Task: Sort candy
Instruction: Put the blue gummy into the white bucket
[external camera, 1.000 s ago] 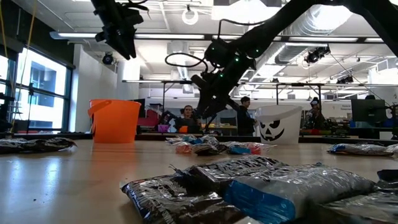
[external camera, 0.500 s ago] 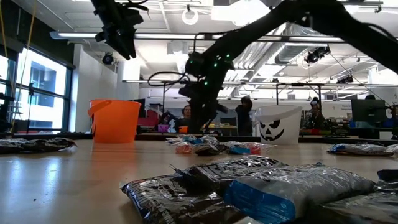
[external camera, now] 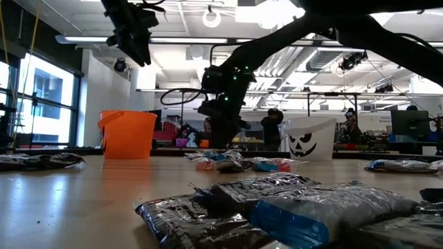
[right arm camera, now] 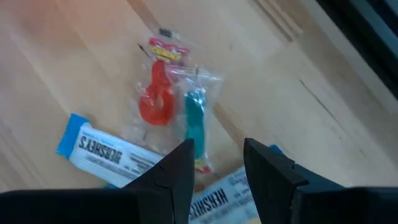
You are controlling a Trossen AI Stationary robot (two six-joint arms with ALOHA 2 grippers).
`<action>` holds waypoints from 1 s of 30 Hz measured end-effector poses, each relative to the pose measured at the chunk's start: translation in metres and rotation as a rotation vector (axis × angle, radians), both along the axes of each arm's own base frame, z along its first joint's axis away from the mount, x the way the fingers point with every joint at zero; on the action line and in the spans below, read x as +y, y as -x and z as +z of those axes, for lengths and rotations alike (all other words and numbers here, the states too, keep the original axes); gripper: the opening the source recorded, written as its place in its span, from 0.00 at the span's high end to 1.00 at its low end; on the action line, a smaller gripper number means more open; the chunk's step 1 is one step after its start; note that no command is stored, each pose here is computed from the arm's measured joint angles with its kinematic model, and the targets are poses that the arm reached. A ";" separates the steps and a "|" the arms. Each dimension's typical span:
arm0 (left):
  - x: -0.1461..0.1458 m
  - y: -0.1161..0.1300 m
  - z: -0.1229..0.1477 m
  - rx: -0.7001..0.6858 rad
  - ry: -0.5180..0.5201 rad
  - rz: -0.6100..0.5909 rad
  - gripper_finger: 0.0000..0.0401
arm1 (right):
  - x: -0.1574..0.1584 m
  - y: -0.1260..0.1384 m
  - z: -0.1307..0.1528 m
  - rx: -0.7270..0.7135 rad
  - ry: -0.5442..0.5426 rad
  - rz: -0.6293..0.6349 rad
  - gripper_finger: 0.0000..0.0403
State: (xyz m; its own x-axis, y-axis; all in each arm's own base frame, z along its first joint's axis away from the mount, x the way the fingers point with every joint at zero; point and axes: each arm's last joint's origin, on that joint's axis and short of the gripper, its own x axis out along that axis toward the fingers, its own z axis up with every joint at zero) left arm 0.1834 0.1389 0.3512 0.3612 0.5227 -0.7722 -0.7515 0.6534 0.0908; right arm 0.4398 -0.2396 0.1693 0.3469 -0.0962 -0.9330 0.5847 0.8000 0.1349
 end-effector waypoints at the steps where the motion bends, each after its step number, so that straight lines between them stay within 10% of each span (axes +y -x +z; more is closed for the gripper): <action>1: 0.000 0.000 0.000 0.000 0.000 0.000 0.67 | 0.001 0.001 -0.001 0.015 -0.005 0.006 0.67; 30: 0.000 0.000 0.000 -0.015 0.010 0.022 0.67 | 0.003 -0.001 -0.001 -0.039 -0.114 -0.029 0.67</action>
